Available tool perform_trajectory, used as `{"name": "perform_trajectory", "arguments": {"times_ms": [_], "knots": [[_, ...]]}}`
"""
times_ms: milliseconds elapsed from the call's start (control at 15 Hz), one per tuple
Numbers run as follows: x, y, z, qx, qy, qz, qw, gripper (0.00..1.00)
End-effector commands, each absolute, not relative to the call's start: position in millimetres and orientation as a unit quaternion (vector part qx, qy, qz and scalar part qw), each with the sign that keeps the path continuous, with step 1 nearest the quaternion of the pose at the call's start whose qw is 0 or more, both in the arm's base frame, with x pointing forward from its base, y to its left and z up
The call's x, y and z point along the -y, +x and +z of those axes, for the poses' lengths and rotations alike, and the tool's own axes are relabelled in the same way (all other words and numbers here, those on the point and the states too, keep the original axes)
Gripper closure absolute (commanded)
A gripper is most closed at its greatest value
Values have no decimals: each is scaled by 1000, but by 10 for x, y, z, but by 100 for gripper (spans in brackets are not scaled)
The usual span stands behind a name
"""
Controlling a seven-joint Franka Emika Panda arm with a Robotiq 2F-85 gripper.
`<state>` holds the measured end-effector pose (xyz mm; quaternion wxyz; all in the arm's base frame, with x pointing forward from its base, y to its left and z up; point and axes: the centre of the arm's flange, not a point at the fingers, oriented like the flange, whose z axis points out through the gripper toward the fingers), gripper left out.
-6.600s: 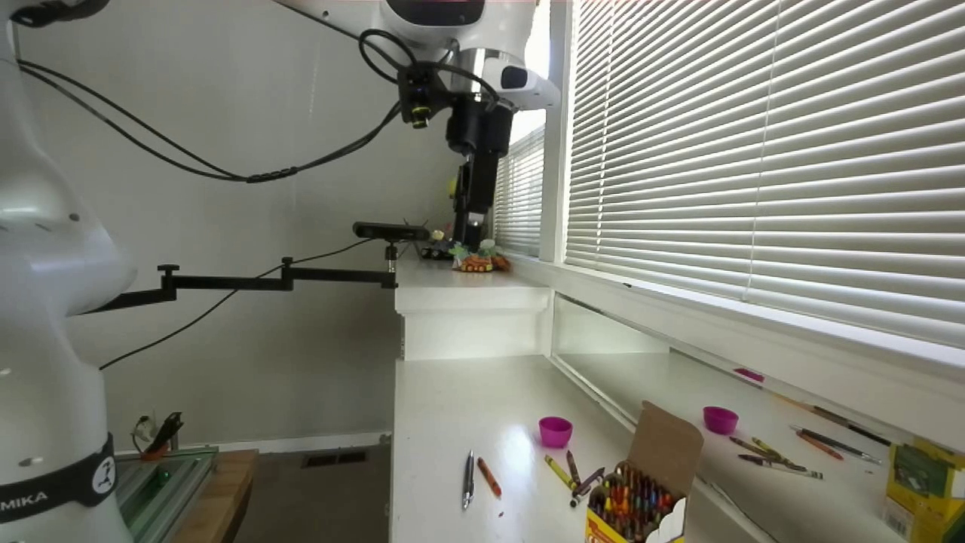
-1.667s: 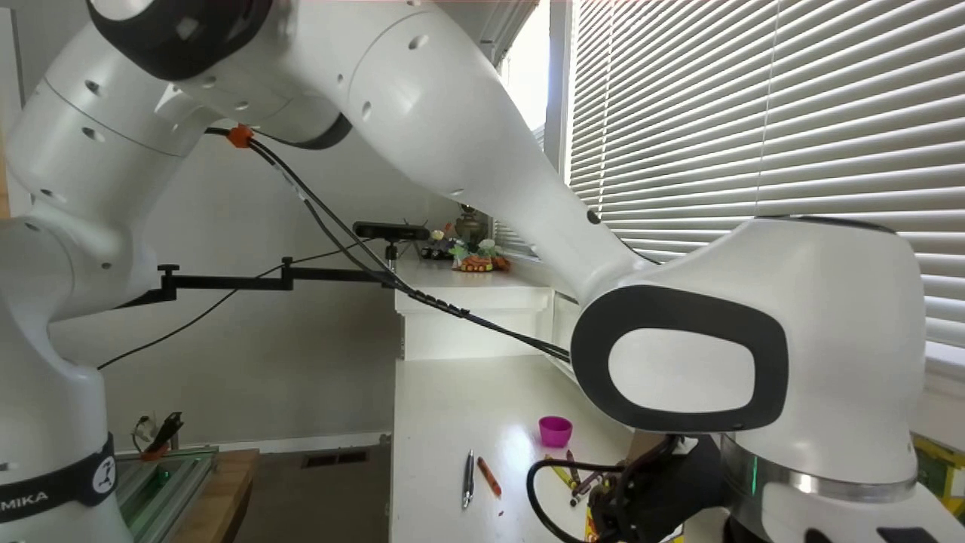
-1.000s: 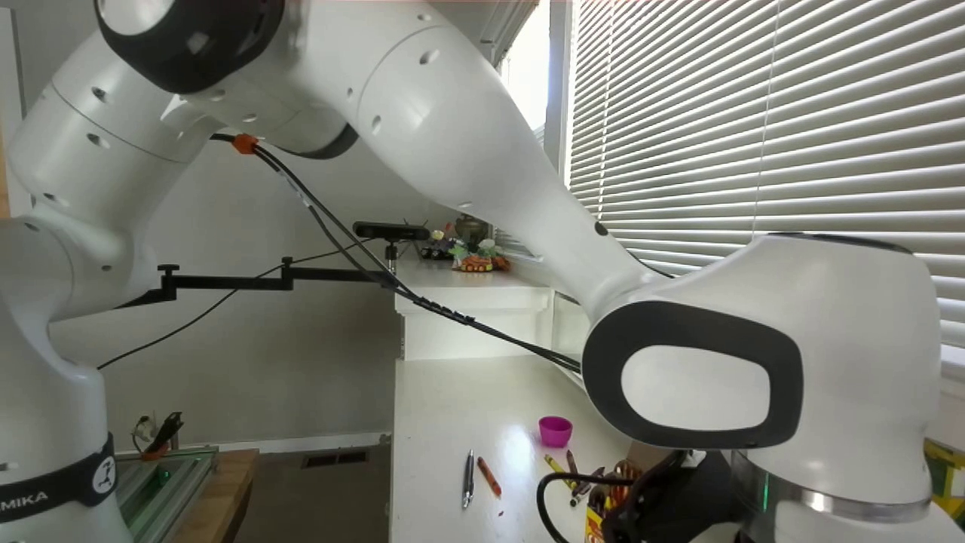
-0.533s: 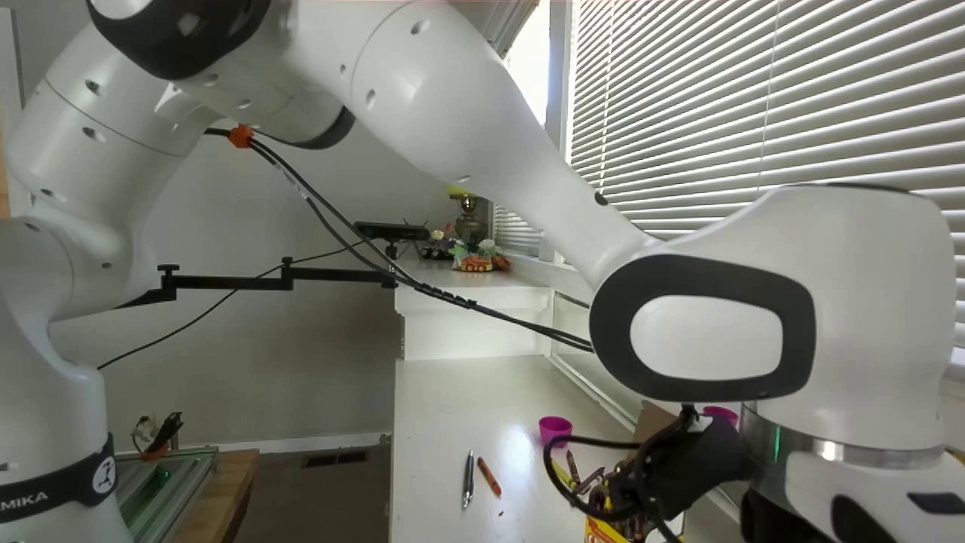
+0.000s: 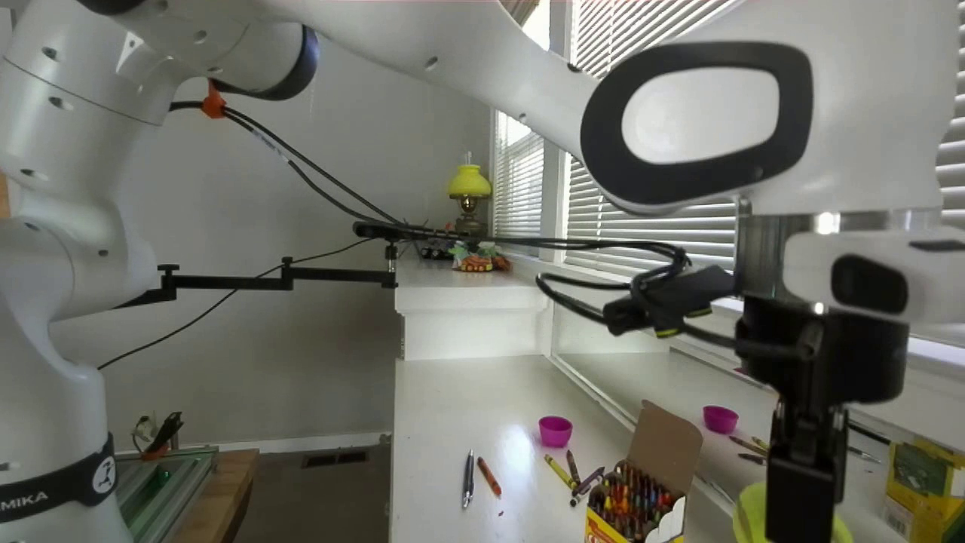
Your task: Move the tennis ball to the left.
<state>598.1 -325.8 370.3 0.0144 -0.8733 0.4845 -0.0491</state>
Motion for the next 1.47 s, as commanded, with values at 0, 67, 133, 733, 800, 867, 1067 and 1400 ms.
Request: {"name": "perform_trajectory", "arguments": {"times_ms": [0,67,133,733,800,867,1067,1400], "knots": [[2967,5827,4178,-440,-897,-41,24,58],[2860,5829,4257,-419,-907,-38,24,58],[2751,5833,4321,-398,-916,-34,25,58],[1627,5921,4368,-202,-979,-36,11,58],[1509,5926,4339,-188,-981,-35,7,58],[1418,5924,4325,-176,-984,-34,2,58],[1167,5950,4230,-153,-988,-24,-8,58],[913,6031,3963,-154,-987,-37,18,58]]}}
